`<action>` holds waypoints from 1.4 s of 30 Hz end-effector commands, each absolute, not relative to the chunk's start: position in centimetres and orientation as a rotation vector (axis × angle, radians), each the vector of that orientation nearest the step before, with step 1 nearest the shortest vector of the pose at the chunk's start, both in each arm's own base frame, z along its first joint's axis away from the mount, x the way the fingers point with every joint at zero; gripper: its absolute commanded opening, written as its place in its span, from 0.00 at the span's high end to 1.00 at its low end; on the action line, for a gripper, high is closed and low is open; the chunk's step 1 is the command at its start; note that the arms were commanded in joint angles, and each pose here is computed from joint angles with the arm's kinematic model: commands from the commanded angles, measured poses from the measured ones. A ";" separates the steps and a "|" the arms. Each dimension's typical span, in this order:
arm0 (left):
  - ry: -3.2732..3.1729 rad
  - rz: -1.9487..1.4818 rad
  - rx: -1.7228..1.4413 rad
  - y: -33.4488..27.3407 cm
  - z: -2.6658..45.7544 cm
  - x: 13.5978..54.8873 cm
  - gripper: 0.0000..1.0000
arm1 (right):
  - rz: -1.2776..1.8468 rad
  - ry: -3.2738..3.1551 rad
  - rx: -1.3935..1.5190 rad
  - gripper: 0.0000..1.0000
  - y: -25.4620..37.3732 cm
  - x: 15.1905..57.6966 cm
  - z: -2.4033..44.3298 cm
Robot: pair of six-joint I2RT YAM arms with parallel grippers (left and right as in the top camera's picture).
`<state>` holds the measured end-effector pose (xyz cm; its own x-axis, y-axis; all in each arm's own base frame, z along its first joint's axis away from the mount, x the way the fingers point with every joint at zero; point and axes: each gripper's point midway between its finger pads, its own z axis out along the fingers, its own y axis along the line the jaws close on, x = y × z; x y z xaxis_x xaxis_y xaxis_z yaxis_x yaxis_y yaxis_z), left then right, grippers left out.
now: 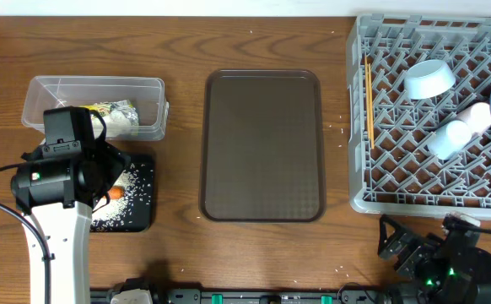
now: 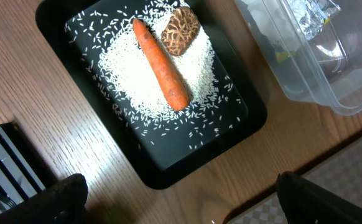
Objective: Sort waste into correct bins and load items into the dishwasher rack
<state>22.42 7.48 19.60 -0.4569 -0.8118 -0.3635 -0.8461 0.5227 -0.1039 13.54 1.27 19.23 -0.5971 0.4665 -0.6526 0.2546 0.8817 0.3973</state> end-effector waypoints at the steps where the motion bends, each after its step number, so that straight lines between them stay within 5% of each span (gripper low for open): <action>1: 2.384 0.145 -1.396 7.8 19.5 22.2 0.02 | 0.326 2.256 0.530 0.01 1.1 13.2 18.6; 30: 2.384 0.145 -1.396 7.8 19.5 22.2 0.02 | 0.287 2.207 0.531 0.01 0.3 12.0 18.4; 42: 2.384 0.145 -1.396 7.8 19.5 22.2 0.02 | 0.335 1.843 0.137 0.01 3.0 19.6 20.6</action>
<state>22.42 7.49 19.59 -0.4563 -0.8122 -0.3634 -0.8465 0.5221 -0.1040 18.79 1.95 22.25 -0.2866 0.3852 -0.8772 0.0171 0.9175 0.3973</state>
